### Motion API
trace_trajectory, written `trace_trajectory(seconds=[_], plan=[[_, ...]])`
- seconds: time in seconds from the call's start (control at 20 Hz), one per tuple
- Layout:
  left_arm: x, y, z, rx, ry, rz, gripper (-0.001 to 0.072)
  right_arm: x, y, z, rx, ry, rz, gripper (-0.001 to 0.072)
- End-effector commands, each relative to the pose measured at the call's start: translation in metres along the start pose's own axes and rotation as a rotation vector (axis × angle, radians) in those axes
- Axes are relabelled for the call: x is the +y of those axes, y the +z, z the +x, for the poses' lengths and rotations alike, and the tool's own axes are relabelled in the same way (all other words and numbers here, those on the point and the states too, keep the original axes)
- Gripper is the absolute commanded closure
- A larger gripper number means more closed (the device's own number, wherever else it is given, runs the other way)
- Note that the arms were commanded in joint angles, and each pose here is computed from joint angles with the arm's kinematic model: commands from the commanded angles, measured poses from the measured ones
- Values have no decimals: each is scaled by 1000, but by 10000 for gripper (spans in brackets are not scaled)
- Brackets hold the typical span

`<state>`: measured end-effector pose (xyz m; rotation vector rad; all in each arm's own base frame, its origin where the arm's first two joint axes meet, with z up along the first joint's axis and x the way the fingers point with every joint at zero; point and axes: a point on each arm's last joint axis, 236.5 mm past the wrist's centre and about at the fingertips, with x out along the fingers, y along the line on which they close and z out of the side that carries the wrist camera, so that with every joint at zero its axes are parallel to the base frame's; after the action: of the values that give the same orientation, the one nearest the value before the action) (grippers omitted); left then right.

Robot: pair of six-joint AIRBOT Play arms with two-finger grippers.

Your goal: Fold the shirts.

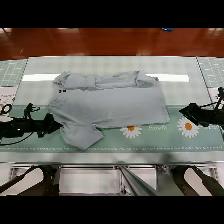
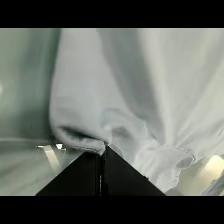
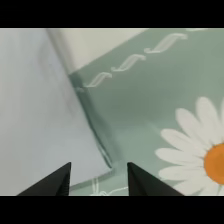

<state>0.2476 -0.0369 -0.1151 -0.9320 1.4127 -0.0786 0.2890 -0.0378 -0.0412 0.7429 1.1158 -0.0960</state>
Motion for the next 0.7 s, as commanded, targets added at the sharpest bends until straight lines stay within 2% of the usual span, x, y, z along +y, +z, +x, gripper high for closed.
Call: trace_trajectory(seconds=[0.0,0.15,0.35,0.65], plan=[[-9,4,1,2,10,69,692,-19,-23,7,106,-19,65,305],[-9,5,1,0,11,77,692,-23,-56,21,244,6,83,305],[-9,4,1,3,10,77,692,2,-57,39,278,141,136,305],[-9,4,1,2,10,76,692,38,-55,90,357,172,97,305]])
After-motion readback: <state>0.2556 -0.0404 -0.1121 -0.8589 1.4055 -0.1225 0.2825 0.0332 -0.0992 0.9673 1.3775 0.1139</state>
